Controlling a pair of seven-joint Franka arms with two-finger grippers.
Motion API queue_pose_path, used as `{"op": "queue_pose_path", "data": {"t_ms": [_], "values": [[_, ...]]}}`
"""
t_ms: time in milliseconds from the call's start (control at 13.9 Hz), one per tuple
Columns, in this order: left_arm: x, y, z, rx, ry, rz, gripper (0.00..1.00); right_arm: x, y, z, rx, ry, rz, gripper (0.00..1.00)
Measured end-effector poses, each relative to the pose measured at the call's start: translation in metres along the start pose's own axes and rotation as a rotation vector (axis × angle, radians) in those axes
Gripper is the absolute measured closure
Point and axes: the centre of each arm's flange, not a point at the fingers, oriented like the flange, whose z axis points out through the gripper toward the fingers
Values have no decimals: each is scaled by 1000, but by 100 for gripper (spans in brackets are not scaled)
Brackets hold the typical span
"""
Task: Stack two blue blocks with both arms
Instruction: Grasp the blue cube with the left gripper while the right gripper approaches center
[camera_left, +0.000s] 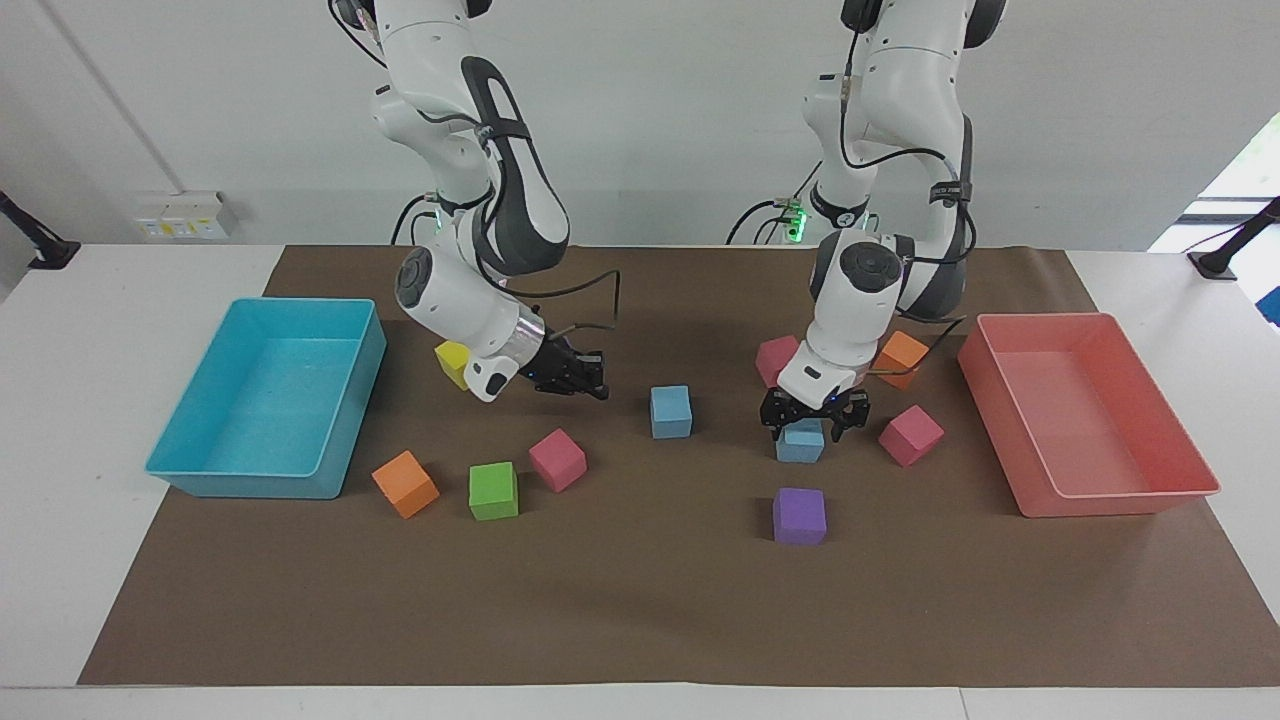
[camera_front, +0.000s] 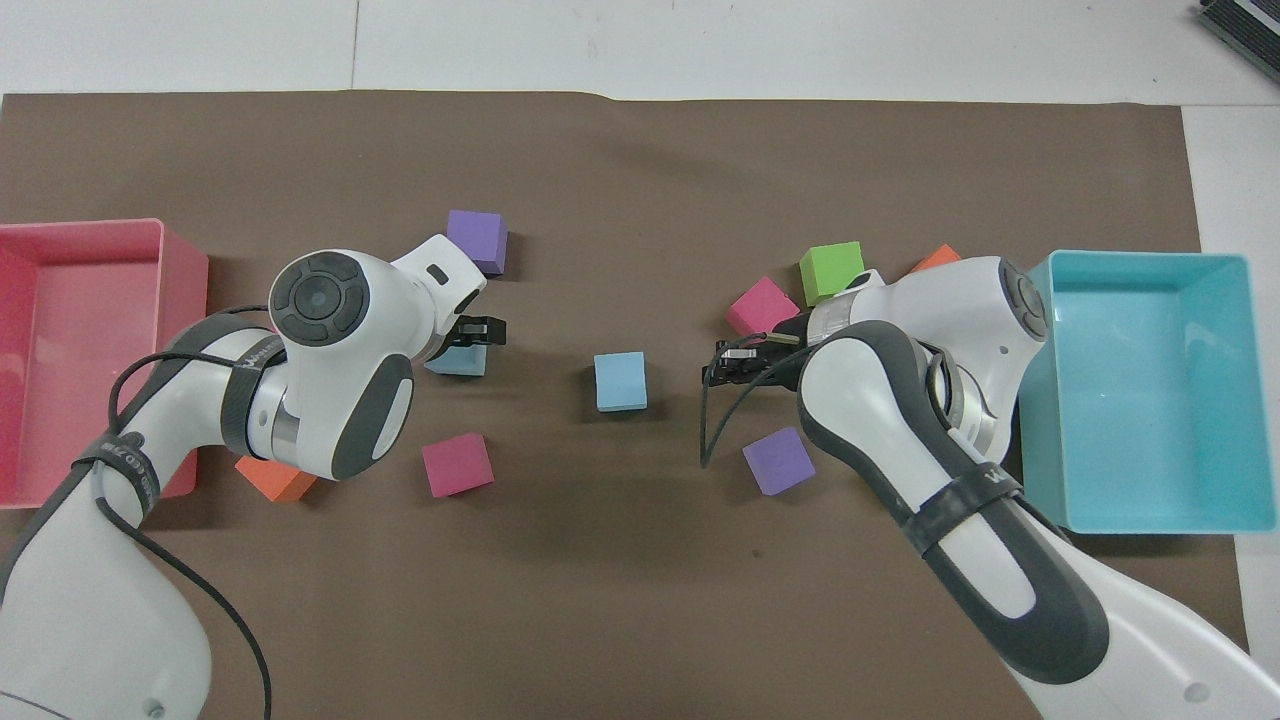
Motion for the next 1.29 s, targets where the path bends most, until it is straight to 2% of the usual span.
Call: {"op": "queue_pose_path", "data": {"t_ms": [431,718,1292], "values": [[-8,0,9,5,-17,4,0,-6,16,31,101,-9,23,99],[-4,2,6,-10,28,5,0,-8,28,42,115,-17,7,99],[-6,2,18,-4,20,11,0,-11,34,55,179,-8,27,99]]}}
